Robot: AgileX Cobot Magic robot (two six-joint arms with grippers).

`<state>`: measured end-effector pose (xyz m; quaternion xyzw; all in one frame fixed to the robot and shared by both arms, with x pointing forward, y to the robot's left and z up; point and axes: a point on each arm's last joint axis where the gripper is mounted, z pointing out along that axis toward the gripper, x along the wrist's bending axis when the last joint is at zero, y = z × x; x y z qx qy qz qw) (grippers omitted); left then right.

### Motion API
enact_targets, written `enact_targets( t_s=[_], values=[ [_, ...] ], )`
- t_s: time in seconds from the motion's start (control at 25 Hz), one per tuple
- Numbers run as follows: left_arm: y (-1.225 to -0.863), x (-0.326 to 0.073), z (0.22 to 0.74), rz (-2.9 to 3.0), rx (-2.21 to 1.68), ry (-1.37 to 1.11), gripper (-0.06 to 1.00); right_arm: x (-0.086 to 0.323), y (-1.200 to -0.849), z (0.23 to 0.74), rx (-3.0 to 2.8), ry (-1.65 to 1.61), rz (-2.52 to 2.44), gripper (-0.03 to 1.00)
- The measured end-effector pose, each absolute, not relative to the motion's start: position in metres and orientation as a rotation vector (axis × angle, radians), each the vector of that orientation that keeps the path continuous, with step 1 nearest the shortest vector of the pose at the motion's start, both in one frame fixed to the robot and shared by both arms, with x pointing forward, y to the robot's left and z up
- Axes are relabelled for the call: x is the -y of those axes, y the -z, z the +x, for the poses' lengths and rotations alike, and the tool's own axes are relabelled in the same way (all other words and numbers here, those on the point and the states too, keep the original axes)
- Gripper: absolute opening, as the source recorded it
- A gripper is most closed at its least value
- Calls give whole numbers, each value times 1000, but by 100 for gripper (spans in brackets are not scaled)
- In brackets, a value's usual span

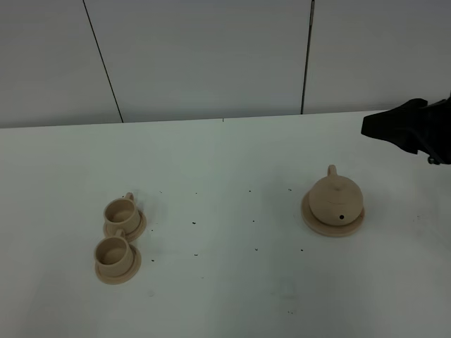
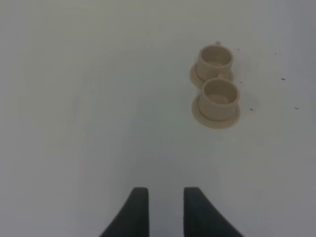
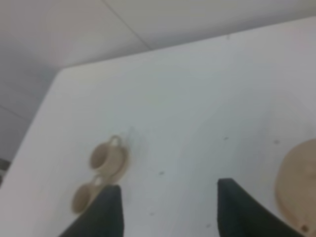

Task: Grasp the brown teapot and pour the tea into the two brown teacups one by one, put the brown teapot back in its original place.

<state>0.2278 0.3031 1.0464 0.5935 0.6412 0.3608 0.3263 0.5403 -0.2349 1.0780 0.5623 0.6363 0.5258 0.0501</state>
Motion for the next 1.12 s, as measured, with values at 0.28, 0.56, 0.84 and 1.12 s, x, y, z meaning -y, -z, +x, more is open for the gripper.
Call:
enact_targets(
  t_s=[0.28,0.56,0.84,1.12],
  values=[
    [-1046,-303,228,1555,-1680,-945,24,223,-1043,603,-2091,-1388,1687,42],
    [-1046,-303,228,1555,-1680,-945,24,197,-1023,654,-2187,-1136,1610,42],
    [-1046,-303,228,1555,-1680,-945,24,175,-1001,688,-2267,-746,1475,42],
    [-1046,-303,228,1555,-1680,-945,24,164,-982,704,-2270,-595,1562,44]
  ],
)
